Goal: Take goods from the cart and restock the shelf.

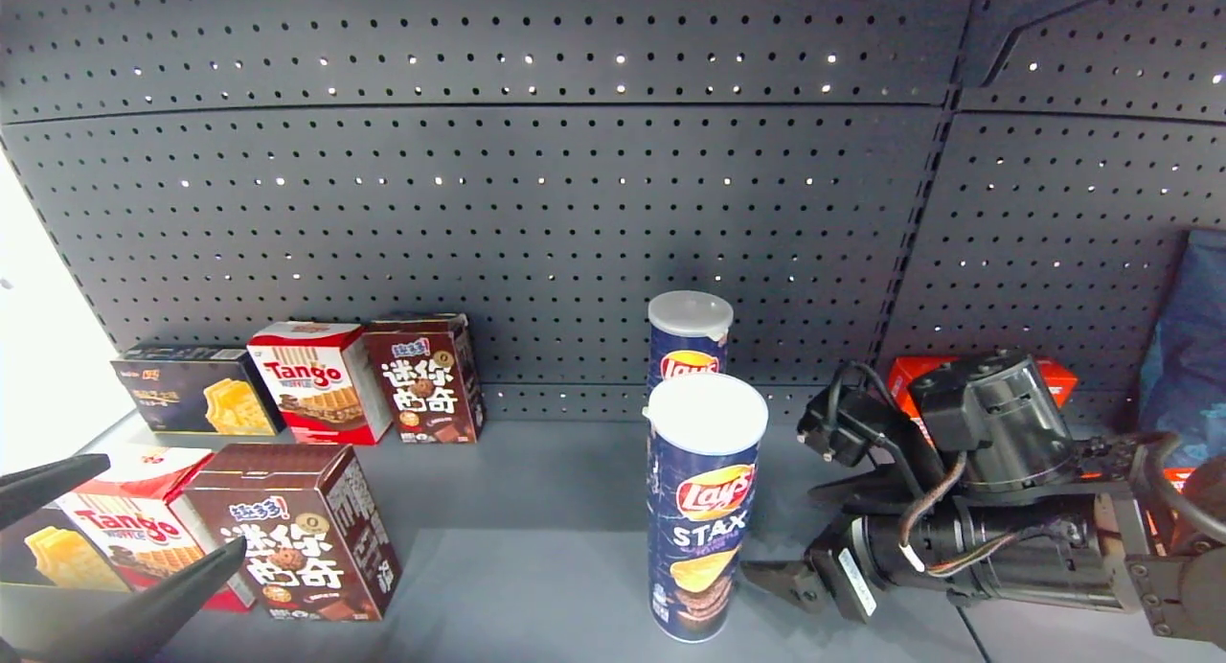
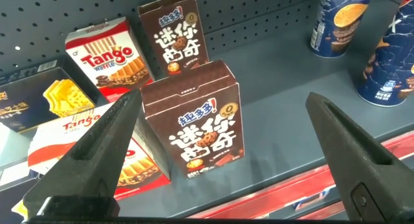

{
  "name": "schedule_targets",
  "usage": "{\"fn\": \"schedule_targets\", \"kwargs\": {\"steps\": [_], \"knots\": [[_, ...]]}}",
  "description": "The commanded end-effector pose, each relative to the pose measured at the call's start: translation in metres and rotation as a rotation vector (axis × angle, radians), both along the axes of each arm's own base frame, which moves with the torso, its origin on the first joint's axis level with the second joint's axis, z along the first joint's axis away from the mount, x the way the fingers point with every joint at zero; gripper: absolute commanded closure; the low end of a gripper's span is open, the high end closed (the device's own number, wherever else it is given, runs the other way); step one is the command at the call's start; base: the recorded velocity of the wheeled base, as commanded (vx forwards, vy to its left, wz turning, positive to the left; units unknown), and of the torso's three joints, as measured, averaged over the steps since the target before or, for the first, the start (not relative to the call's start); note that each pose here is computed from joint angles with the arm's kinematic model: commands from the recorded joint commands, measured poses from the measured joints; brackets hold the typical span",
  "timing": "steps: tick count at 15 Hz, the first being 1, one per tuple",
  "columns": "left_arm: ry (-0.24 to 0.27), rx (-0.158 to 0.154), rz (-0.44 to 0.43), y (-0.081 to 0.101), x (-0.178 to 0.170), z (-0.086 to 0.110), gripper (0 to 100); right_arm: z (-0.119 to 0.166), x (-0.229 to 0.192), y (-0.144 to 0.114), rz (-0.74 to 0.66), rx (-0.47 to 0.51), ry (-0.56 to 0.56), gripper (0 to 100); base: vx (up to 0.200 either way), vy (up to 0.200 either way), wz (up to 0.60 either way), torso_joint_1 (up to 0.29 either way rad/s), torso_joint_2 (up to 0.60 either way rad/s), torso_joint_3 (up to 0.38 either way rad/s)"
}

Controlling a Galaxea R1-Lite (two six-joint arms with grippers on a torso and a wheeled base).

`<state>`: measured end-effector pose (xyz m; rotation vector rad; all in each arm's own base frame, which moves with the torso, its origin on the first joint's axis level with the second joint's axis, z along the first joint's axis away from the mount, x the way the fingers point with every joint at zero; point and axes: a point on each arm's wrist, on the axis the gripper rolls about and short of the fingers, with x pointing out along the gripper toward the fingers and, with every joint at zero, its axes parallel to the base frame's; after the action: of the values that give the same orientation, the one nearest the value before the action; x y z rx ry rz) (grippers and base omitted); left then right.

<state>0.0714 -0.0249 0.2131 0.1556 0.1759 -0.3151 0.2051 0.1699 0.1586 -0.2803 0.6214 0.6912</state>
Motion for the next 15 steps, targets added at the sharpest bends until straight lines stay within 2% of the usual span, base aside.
{"fn": "schedule_targets", "kwargs": {"steps": [1,2,3,4,6,7,8,9,10,11,12,14,15], "knots": [[0.001,0.000,0.001,0.000,0.000,0.000,0,0.035,-0.006,-0.017,-0.042,0.087,-0.113,0,0.000,0.000,0.00,0.000,0.00,0.000],[-0.003,-0.002,0.003,0.000,-0.001,0.000,0,0.062,-0.008,-0.033,-0.116,0.148,-0.210,0,0.000,0.000,0.00,0.000,0.00,0.000],[-0.005,-0.003,0.003,0.001,-0.002,-0.001,0,0.077,-0.012,-0.046,-0.173,0.180,-0.261,0,0.000,0.000,0.00,0.000,0.00,0.000],[-0.004,-0.004,0.003,0.002,-0.004,-0.003,0,0.100,-0.031,-0.080,-0.289,0.229,-0.368,0,0.000,0.000,0.00,0.000,0.00,0.000],[-0.020,-0.007,0.004,0.004,-0.009,-0.002,0,0.104,-0.065,-0.116,-0.405,0.251,-0.456,0,0.000,0.000,0.00,0.000,0.00,0.000],[-0.035,-0.009,0.015,0.005,-0.014,-0.003,0,0.094,-0.099,-0.139,-0.546,0.254,-0.540,0,0.000,0.000,0.00,0.000,0.00,0.000],[-0.048,-0.010,0.031,0.007,-0.017,-0.004,0,0.071,-0.137,-0.158,-0.712,0.262,-0.602,0,0.000,0.000,0.00,0.000,0.00,0.000],[-0.048,-0.009,0.036,0.008,-0.020,-0.007,0,0.058,-0.150,-0.164,-0.775,0.268,-0.618,0,0.000,0.000,0.00,0.000,0.00,0.000],[-0.053,-0.009,0.038,0.010,-0.024,-0.012,0,0.019,-0.181,-0.174,-0.893,0.259,-0.650,0,0.000,0.000,0.00,0.000,0.00,0.000],[-0.061,-0.013,0.037,0.011,-0.027,-0.013,0,-0.007,-0.197,-0.177,-0.936,0.253,-0.673,0,0.000,0.000,0.00,0.000,0.00,0.000],[-0.066,-0.014,0.037,0.011,-0.029,-0.014,0,-0.031,-0.210,-0.178,-0.944,0.245,-0.680,0,0.000,0.000,0.00,0.000,0.00,0.000],[-0.038,-0.006,0.031,0.011,-0.029,-0.025,0,-0.070,-0.222,-0.178,-0.816,0.231,-0.682,0,0.000,0.000,0.00,0.000,0.00,0.000],[-0.030,0.000,0.024,0.012,-0.031,-0.031,0,-0.066,-0.221,-0.177,-0.770,0.244,-0.700,0,0.000,0.000,0.00,0.000,0.00,0.000]]}}
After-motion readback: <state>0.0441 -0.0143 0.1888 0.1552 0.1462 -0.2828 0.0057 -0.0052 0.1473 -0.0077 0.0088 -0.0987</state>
